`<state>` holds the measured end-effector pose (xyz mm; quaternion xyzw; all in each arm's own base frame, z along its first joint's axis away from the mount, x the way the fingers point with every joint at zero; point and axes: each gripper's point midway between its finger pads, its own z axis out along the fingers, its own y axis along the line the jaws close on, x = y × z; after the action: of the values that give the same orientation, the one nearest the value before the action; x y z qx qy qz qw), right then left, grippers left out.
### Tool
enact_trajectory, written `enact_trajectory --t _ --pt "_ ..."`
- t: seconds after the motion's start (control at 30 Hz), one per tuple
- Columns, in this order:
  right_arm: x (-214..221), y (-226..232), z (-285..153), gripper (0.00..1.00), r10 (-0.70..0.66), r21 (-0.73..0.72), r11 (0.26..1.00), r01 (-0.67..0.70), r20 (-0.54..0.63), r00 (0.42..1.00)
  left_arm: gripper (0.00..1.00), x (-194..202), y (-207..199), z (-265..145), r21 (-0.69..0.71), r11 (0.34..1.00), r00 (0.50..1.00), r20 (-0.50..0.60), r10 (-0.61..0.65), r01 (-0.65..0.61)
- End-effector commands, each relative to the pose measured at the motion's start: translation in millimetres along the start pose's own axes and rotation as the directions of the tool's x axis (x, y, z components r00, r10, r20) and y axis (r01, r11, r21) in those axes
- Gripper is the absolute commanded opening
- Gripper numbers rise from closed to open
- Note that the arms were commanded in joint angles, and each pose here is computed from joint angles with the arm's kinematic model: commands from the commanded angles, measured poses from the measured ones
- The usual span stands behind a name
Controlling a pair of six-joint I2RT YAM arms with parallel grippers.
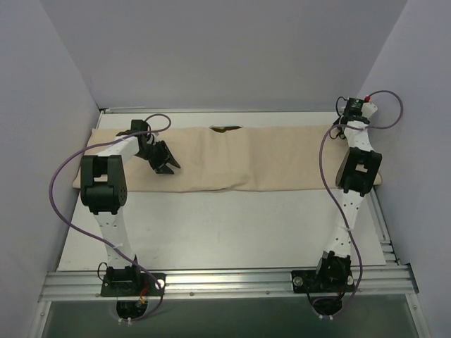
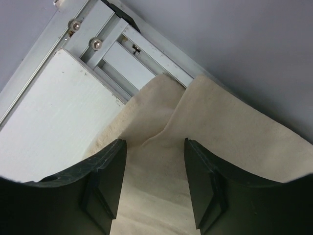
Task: Open and lay out the surgical kit
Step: Open the surgical kit at the center of the board.
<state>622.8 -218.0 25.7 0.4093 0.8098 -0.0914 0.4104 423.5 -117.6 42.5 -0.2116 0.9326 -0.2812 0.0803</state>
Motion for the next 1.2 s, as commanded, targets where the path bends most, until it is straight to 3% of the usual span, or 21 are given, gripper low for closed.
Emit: enact_trajectory --t 0.0,0.2,0.23,0.4,0.7,1.0,1.17 --pt "7.9 -3.2 4.6 0.47 0.023 0.018 1.0 -0.023 -0.012 1.0 0.49 -9.7 -9.7 -5.3 0.017 0.999 0.999 0.022 0.036 -0.036" --pt "5.7 -2.2 3.4 0.24 0.037 0.012 0.999 -0.037 -0.009 0.999 0.49 -8.9 -9.0 -4.8 0.013 0.999 0.999 0.02 0.037 -0.038" --pt "4.8 -0.4 2.6 0.17 0.037 0.007 0.999 -0.037 -0.006 0.999 0.49 -9.3 -8.8 -5.3 0.014 0.999 0.999 0.022 0.035 -0.036" --pt "-14.2 5.7 -8.6 0.01 0.049 -0.009 0.999 -0.049 0.027 0.998 0.49 -7.5 -9.9 -5.5 0.017 0.999 0.999 0.022 0.039 -0.04" --pt "-49.9 13.1 -52.0 0.0 0.075 -0.048 0.996 -0.072 0.065 0.995 0.49 -8.1 -13.9 -11.4 0.023 0.999 0.999 0.027 0.039 -0.039" --pt "-55.4 -14.6 -106.9 0.0 0.043 0.037 0.998 -0.043 -0.008 0.999 0.49 -4.7 -15.1 -15.3 0.02 1.0 0.999 0.034 0.009 -0.01" --pt "-23.4 -21.6 -127.0 0.0 0.073 0.022 0.997 -0.071 -0.126 0.989 0.49 -7.0 -26.2 -20.1 0.059 0.998 0.999 0.04 -0.031 0.029"
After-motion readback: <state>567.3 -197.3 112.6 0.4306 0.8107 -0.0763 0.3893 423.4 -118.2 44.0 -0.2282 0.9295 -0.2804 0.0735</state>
